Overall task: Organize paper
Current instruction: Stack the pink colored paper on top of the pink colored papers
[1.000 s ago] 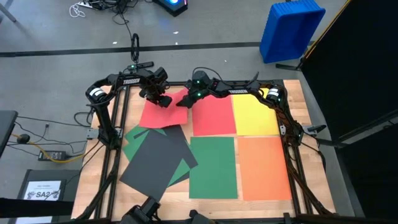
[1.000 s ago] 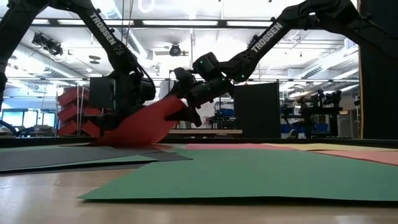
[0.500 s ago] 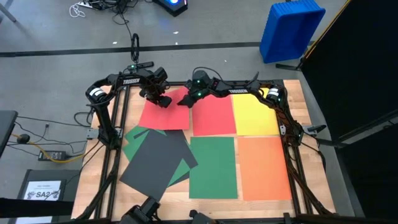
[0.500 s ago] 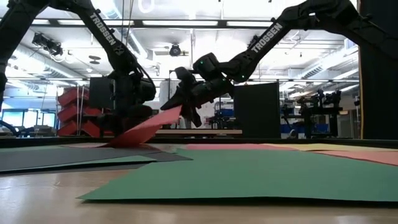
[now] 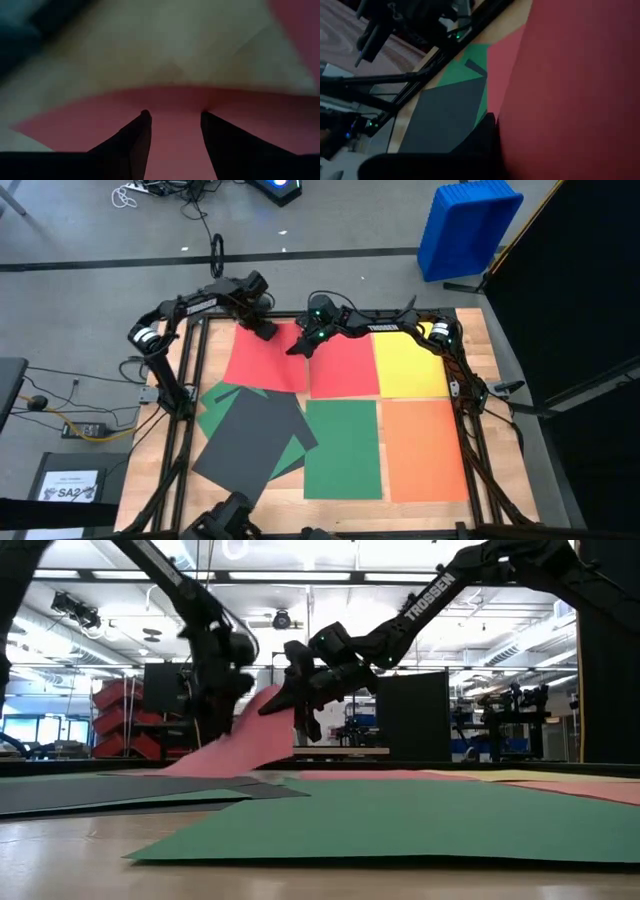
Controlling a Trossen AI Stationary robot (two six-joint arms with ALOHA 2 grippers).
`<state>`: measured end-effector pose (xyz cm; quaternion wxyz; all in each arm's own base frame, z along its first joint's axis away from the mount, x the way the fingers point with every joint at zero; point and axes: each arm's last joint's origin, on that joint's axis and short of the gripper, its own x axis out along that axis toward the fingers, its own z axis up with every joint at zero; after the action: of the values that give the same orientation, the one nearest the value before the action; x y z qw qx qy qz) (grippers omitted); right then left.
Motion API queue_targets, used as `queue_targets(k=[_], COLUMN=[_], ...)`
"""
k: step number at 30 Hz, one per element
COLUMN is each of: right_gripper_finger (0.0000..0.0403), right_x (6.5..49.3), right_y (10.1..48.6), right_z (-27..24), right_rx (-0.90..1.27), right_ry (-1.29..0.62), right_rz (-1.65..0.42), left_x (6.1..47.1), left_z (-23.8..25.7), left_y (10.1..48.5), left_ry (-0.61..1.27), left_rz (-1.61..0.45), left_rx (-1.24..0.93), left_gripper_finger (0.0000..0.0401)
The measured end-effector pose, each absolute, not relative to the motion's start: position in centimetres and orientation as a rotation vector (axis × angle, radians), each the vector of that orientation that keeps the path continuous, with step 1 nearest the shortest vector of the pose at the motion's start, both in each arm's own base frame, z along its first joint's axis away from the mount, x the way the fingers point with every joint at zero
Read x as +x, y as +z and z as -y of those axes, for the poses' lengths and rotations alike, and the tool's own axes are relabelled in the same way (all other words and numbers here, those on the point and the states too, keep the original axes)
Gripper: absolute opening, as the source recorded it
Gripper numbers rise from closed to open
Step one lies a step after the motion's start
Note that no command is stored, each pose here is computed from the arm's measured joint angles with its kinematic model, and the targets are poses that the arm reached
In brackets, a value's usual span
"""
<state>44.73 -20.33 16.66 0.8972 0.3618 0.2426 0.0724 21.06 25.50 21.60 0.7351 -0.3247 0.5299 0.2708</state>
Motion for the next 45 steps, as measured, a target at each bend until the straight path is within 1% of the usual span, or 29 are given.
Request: queue_targets(k=[5, 9, 12, 18, 24, 30, 34, 39, 45], right_gripper_finger=[0.0, 0.0, 0.0, 0.0, 0.0, 0.0, 0.0, 0.0, 0.0], right_x=[44.4, 43.8, 43.4, 42.9, 43.0, 43.1, 43.3, 43.4, 43.5], right_y=[18.1, 19.6, 20.4, 21.1, 20.8, 20.8, 20.8, 20.8, 20.7], right_z=[19.1, 18.4, 17.9, 16.8, 15.9, 15.4, 15.1, 14.6, 14.3], right_rx=[0.682, 0.609, 0.578, 0.522, 0.5, 0.481, 0.478, 0.473, 0.472], right_ry=[0.15, 0.123, 0.117, 0.093, 0.08, 0.073, 0.08, 0.09, 0.085], right_rz=[-0.544, -0.578, -0.605, -0.667, -0.71, -0.72, -0.721, -0.724, -0.741], left_x=[20.4, 20.3, 20.9, 22.7, 23.5, 23.4, 23.6, 24.1, 24.2], left_z=[-24.6, -23.6, -23.0, -21.3, -20.0, -20.0, -20.2, -21.3, -22.4], left_y=[26.4, 28.9, 29.8, 30.1, 30.3, 30.3, 30.0, 28.0, 26.4], left_ry=[0.567, 0.482, 0.384, 0.181, 0.074, 0.054, 0.026, -0.023, -0.06], left_rz=[-1.044, -0.98, -0.954, -0.945, -0.939, -0.946, -0.952, -0.97, -0.987], left_rx=[-0.543, -0.418, -0.35, -0.183, -0.158, -0.138, -0.113, -0.18, -0.215], left_gripper_finger=[0.0157, 0.0158, 0.0159, 0.0159, 0.0159, 0.0162, 0.018, 0.0203, 0.0205])
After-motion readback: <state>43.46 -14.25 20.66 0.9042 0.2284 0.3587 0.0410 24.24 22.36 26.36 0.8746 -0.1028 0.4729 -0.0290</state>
